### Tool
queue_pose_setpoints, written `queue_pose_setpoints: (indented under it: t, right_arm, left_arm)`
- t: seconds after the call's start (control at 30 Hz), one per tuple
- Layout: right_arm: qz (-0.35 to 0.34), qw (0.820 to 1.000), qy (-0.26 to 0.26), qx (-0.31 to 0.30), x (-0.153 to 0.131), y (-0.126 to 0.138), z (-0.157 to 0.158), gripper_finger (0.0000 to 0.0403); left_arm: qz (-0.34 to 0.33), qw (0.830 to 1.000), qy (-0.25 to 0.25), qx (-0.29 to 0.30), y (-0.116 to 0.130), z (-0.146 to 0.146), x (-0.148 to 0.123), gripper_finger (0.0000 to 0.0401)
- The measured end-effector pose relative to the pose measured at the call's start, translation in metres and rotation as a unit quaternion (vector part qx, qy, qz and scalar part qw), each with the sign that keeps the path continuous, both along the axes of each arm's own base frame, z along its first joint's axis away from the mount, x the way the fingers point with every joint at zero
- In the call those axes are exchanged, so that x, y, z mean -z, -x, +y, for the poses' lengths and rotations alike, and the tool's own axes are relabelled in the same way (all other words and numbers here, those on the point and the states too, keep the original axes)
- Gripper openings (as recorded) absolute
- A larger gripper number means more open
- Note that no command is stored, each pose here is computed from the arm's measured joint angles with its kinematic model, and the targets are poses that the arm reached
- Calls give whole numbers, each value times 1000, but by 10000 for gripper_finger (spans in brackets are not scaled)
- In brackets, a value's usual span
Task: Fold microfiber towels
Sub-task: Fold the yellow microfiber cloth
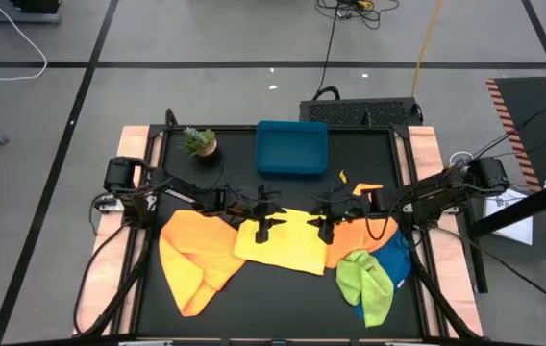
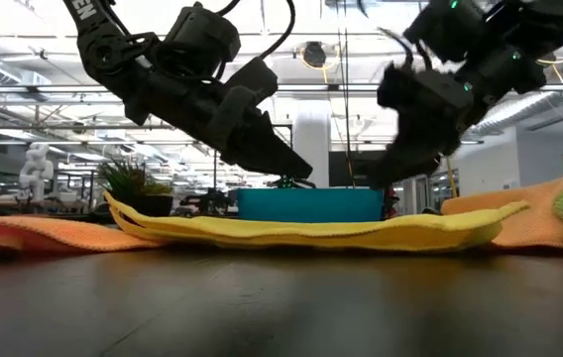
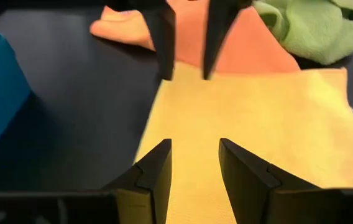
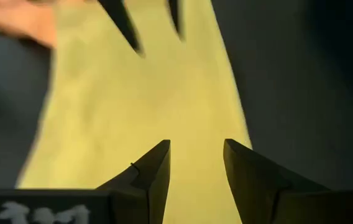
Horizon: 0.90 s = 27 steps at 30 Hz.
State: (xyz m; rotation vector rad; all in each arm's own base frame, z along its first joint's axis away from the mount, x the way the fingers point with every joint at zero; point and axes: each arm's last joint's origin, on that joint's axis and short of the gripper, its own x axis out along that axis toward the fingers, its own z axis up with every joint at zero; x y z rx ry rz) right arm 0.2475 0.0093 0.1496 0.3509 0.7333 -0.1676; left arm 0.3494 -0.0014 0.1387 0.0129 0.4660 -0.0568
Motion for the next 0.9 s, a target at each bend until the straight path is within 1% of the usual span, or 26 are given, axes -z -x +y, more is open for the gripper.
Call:
queue_pose_setpoints:
  t: [0.13, 0.23, 0.43, 0.67, 0.9]
  right_arm:
    - [68, 997, -25, 18, 9, 10, -8, 143]
    - [92, 995, -26, 27, 12, 13, -11, 143]
    - [100, 994, -20, 29, 13, 15, -17, 143]
    - [123, 992, -16, 16, 16, 18, -22, 143]
    - [151, 988, -22, 28, 18, 24, -27, 143]
  left_arm:
    - [13, 1000, 6, 13, 1, -8, 2, 136]
    - [32, 998, 16, 44, 4, -18, 5, 136]
    - [69, 995, 12, 69, 9, -34, 11, 136]
    - [89, 994, 23, 60, 12, -43, 14, 136]
    - [133, 989, 34, 56, 17, -46, 20, 136]
